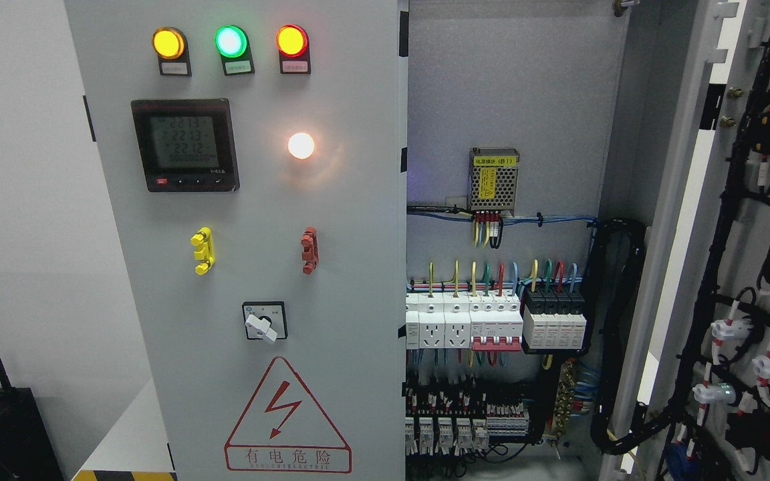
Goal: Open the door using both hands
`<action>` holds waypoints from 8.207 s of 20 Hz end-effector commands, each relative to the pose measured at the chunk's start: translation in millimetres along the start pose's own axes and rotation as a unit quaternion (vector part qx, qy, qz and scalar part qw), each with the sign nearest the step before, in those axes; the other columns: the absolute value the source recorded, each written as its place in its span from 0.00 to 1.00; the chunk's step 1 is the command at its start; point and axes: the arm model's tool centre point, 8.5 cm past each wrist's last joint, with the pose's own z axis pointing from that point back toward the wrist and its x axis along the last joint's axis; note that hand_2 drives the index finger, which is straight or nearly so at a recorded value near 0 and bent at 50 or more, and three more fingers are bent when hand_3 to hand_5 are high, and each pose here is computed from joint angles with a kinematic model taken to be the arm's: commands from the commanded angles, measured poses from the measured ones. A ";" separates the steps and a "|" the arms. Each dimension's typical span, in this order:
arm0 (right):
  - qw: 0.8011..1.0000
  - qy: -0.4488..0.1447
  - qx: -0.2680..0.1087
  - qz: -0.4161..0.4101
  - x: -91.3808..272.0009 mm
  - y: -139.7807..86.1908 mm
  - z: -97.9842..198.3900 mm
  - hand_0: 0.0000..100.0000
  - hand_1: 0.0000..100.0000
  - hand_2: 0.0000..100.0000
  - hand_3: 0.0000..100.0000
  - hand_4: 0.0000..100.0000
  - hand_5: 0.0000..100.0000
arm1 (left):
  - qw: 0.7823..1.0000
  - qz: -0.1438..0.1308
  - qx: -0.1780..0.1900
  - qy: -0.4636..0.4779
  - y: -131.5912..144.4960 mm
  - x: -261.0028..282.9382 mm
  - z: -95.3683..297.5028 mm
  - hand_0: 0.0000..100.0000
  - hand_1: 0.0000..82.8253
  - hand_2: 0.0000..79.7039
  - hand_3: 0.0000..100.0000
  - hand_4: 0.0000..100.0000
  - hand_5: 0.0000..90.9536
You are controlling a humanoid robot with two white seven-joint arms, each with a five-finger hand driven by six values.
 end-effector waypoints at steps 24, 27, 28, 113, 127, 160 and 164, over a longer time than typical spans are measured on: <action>1.000 0.000 0.000 0.009 -9.3 1.4 -1.5 0.38 0.00 0.00 0.00 0.00 0.00 | 0.916 0.209 0.186 0.288 -24.1 -284.1 -52.3 0.00 0.00 0.00 0.00 0.00 0.00; 1.000 0.000 0.000 0.009 -9.3 1.4 -1.5 0.38 0.00 0.00 0.00 0.00 0.00 | 0.908 0.233 0.179 0.297 -38.2 -282.7 -77.6 0.00 0.00 0.00 0.00 0.00 0.00; 1.000 0.000 0.000 0.009 -9.3 1.4 -1.5 0.38 0.00 0.00 0.00 0.00 0.00 | 0.907 0.239 0.176 0.300 -43.7 -283.7 -81.3 0.00 0.00 0.00 0.00 0.00 0.00; 0.804 -0.568 0.076 0.160 69.1 17.9 217.3 0.38 0.00 0.00 0.00 0.00 0.00 | 0.861 0.279 0.271 0.329 -79.7 -308.3 -70.1 0.00 0.00 0.00 0.00 0.00 0.00; 0.712 -0.672 0.092 0.183 105.8 15.1 275.5 0.38 0.00 0.00 0.00 0.00 0.00 | 0.861 0.280 0.270 0.328 -80.5 -308.1 -70.9 0.00 0.00 0.00 0.00 0.00 0.00; 0.561 -0.816 0.063 0.124 255.9 1.0 406.6 0.38 0.00 0.00 0.00 0.00 0.00 | 0.861 0.279 0.270 0.328 -79.8 -307.6 -71.4 0.00 0.00 0.00 0.00 0.00 0.00; 0.561 -0.816 0.066 0.122 269.6 7.5 417.7 0.38 0.00 0.00 0.00 0.00 0.00 | 0.861 0.279 0.271 0.329 -79.7 -308.3 -70.1 0.00 0.00 0.00 0.00 0.00 0.00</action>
